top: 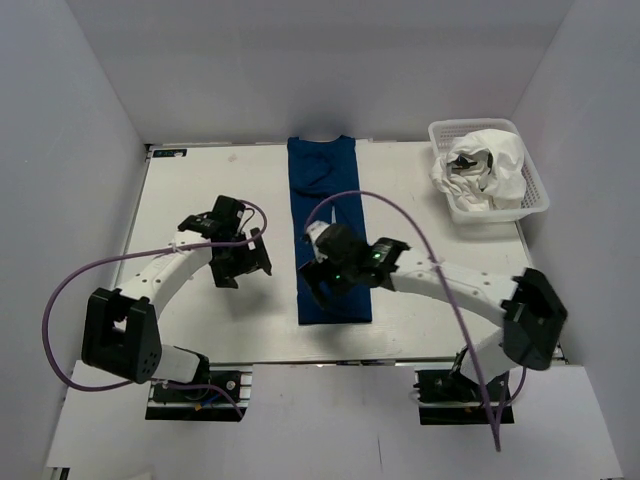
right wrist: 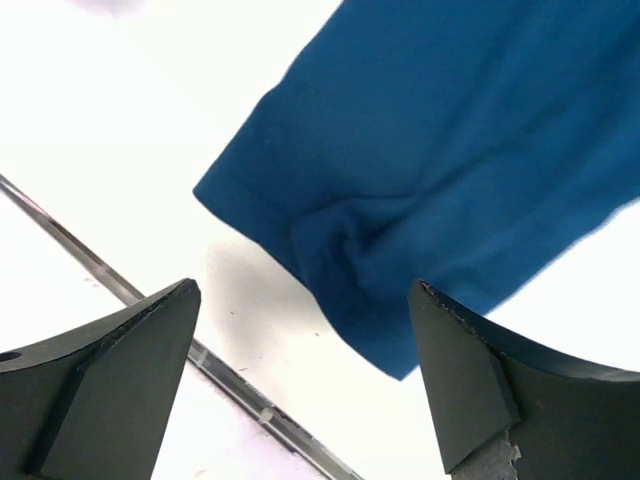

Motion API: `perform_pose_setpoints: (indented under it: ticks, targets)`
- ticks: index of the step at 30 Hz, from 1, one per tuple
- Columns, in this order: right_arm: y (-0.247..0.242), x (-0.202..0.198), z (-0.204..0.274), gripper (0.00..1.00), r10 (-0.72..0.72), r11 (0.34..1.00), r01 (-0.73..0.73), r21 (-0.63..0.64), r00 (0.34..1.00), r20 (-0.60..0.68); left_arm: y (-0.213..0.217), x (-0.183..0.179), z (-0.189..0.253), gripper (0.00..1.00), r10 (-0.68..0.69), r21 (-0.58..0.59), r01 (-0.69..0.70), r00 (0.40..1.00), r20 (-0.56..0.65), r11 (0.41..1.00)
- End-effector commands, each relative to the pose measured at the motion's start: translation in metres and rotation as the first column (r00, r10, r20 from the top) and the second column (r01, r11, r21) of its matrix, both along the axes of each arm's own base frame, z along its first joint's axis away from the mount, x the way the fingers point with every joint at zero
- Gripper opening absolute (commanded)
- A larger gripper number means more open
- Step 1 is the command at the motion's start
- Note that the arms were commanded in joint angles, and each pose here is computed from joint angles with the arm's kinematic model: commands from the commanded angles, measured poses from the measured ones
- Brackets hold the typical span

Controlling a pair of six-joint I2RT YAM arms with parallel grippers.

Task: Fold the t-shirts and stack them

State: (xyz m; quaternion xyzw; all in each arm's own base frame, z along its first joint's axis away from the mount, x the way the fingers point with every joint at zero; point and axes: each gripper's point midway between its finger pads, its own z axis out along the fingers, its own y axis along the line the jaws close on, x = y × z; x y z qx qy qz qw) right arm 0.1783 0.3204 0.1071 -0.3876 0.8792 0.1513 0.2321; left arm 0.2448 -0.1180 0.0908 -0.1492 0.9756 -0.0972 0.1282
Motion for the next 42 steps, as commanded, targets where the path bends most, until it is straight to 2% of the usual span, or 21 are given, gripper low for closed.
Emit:
perform_pose_setpoints:
  ticks: [1,2,4,7,9,12,16,20,22,26,29,31,32,35,36,39,41,42]
  targets:
    - [-0.022,0.009,0.016,0.9,-0.159,0.983,0.161,0.09,0.987,-0.023,-0.035,-0.019,0.001,1.0,-0.131,-0.183,0.13,0.991,0.011,0.974]
    - [-0.04,0.014,0.017,0.9,-0.243,0.964,0.246,0.099,0.969,-0.044,-0.04,-0.023,0.002,1.0,-0.144,-0.219,0.144,0.989,0.017,0.965]
    - [-0.062,0.01,0.004,0.9,-0.304,0.95,0.308,0.048,0.95,-0.07,-0.054,-0.04,-0.007,1.0,-0.198,-0.275,0.187,0.98,-0.013,0.943]
    - [-0.096,0.004,-0.019,0.9,-0.406,0.911,0.411,-0.011,0.896,-0.18,-0.067,-0.062,-0.019,1.0,-0.25,-0.295,0.221,0.966,-0.063,0.93]
    - [-0.093,-0.008,-0.027,0.9,-0.397,0.911,0.413,-0.011,0.87,-0.292,-0.082,-0.072,-0.021,1.0,-0.292,-0.325,0.256,0.954,-0.068,0.911]
    - [-0.092,-0.012,-0.039,0.9,-0.404,0.903,0.429,-0.027,0.825,-0.394,-0.098,-0.082,-0.024,0.97,-0.332,-0.333,0.29,0.94,-0.076,0.897]
    - [-0.088,-0.015,-0.051,0.79,-0.386,0.909,0.415,-0.046,0.791,-0.474,-0.124,-0.083,-0.032,0.94,-0.402,-0.349,0.356,0.913,-0.068,0.867]
    - [-0.096,-0.018,-0.062,0.57,-0.409,0.898,0.432,-0.078,0.757,-0.511,-0.128,-0.087,-0.053,0.86,-0.437,-0.286,0.384,0.887,-0.15,0.878]
    - [-0.095,-0.02,-0.063,0.55,-0.4,0.899,0.434,-0.066,0.749,-0.529,-0.124,-0.09,-0.062,0.84,-0.436,-0.254,0.387,0.882,-0.177,0.886]
    - [-0.099,-0.026,-0.076,0.49,-0.401,0.899,0.431,-0.08,0.735,-0.546,-0.124,-0.095,-0.071,0.75,-0.444,-0.232,0.397,0.872,-0.206,0.888]
    - [-0.103,-0.024,-0.085,0.49,-0.416,0.897,0.427,-0.109,0.739,-0.531,-0.122,-0.096,-0.076,0.69,-0.445,-0.211,0.404,0.87,-0.211,0.89]
    - [-0.104,-0.024,-0.09,0.44,-0.411,0.902,0.414,-0.121,0.74,-0.533,-0.123,-0.092,-0.077,0.65,-0.431,-0.192,0.396,0.878,-0.207,0.898]
    - [-0.104,-0.023,-0.094,0.42,-0.415,0.901,0.414,-0.129,0.737,-0.533,-0.123,-0.092,-0.077,0.59,-0.431,-0.192,0.396,0.878,-0.207,0.898]
    - [-0.109,-0.02,-0.099,0.3,-0.437,0.894,0.419,-0.159,0.74,-0.51,-0.119,-0.095,-0.083,0.5,-0.423,-0.172,0.392,0.881,-0.214,0.904]
    - [-0.11,-0.021,-0.099,0.19,-0.438,0.894,0.419,-0.159,0.741,-0.509,-0.119,-0.095,-0.083,0.45,-0.423,-0.172,0.392,0.881,-0.214,0.904]
    - [-0.115,-0.024,-0.1,0.0,-0.451,0.888,0.426,-0.171,0.741,-0.497,-0.111,-0.09,-0.095,0.35,-0.399,-0.103,0.385,0.887,-0.233,0.917]
    - [-0.121,-0.03,-0.1,0.0,-0.455,0.887,0.426,-0.179,0.737,-0.5,-0.105,-0.091,-0.105,0.3,-0.393,-0.067,0.39,0.879,-0.27,0.919]
    - [-0.124,-0.034,-0.102,0.0,-0.46,0.885,0.425,-0.191,0.733,-0.501,-0.103,-0.092,-0.109,0.22,-0.39,-0.062,0.389,0.876,-0.283,0.919]
